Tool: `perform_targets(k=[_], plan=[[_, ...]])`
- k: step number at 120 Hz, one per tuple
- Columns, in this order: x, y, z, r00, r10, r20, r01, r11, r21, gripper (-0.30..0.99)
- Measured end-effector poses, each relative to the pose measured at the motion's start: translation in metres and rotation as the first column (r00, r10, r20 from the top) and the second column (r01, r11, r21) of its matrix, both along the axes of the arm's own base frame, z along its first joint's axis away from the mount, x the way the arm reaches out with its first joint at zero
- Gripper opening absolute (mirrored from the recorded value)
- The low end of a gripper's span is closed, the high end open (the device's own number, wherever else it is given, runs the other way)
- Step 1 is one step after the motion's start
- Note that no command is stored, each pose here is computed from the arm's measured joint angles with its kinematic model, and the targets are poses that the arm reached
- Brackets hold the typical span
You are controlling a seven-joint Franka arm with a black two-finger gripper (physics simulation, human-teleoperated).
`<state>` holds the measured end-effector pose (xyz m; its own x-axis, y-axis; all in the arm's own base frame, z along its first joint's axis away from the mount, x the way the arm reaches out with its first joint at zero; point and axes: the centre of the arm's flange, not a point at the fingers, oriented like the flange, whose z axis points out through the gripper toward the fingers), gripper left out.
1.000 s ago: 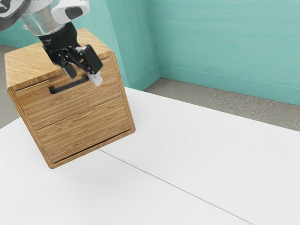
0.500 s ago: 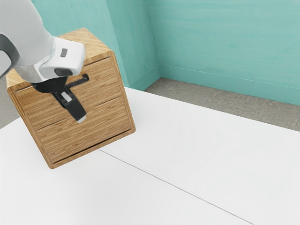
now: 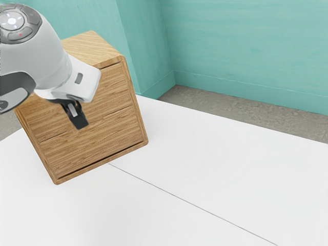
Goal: Pull the drawer handle with one arm to open the drawer
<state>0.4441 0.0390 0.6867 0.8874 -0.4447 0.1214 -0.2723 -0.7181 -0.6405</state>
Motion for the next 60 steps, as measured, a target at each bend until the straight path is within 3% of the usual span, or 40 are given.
perform_targets(k=[31, 60], plan=[[0.011, 0.041, -0.013, 0.999, 0.048, -0.016, -0.047, 0.998, 0.037, 0.69], [0.023, 0.044, -0.024, 0.999, 0.026, -0.033, -0.024, 0.998, 0.052, 0.69]])
